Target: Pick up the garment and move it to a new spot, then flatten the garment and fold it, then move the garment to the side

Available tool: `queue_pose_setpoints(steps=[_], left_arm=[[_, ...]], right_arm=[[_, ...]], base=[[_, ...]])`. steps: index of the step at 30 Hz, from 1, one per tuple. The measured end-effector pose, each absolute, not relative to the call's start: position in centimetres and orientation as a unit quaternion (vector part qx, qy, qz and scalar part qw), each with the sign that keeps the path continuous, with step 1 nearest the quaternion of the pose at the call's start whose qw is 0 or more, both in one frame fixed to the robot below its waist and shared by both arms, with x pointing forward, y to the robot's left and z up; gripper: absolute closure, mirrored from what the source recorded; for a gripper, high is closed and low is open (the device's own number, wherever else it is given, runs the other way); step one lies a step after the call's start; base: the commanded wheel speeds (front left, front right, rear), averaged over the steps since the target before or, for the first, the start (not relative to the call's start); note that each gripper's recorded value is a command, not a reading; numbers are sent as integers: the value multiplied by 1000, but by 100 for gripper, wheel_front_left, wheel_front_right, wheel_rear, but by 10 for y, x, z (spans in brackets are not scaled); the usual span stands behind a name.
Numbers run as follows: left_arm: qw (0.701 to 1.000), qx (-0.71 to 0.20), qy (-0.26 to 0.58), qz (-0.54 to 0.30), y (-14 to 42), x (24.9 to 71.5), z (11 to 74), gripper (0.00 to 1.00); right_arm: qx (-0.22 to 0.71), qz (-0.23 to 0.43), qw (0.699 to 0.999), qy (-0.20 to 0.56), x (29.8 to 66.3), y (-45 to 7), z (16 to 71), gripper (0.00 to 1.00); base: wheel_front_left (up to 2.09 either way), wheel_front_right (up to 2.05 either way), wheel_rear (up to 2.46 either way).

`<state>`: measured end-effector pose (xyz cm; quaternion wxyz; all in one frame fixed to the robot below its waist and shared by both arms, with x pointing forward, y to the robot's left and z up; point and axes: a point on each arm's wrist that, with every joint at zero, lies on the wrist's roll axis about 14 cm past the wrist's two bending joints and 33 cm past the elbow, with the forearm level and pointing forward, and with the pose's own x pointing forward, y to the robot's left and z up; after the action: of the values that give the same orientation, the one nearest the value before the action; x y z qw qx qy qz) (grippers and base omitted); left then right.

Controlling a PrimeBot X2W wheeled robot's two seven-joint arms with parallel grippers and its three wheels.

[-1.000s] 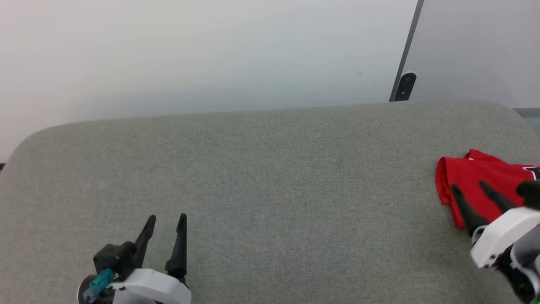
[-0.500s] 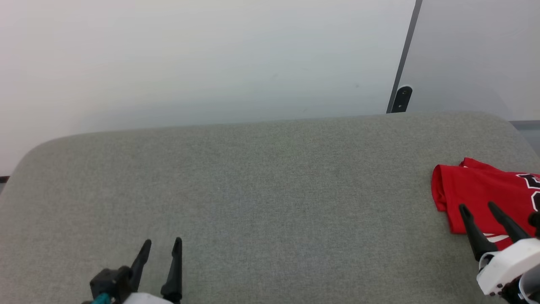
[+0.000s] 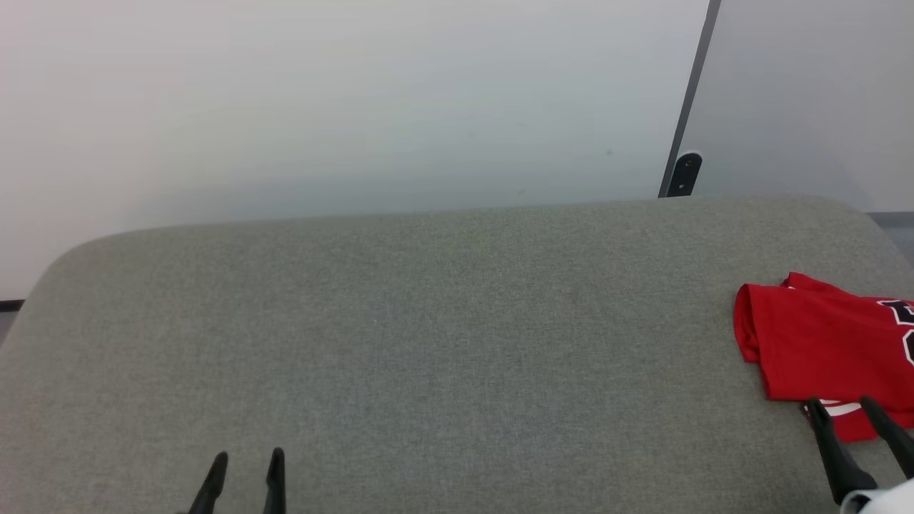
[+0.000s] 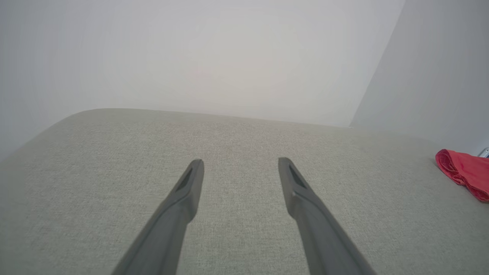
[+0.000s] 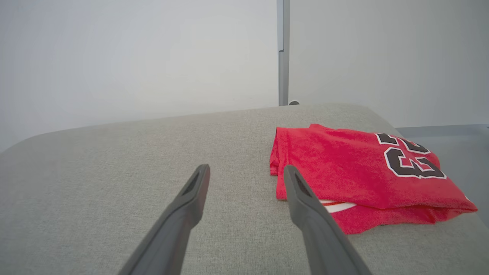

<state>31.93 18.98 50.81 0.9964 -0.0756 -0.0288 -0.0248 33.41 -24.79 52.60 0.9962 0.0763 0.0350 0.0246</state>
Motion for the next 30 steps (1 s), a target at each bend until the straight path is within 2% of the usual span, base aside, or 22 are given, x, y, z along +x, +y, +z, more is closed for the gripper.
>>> queue_pose_setpoints(steps=[11,30], left_arm=[[997,-75,-24,-23,187,306,517,0],[996,-76,-23,-28,182,308,519,0]], right_arm=[[75,12,996,50,314,-244,527,0],[76,17,996,48,315,-238,534,0]], base=[[0,0,0],[0,0,0]])
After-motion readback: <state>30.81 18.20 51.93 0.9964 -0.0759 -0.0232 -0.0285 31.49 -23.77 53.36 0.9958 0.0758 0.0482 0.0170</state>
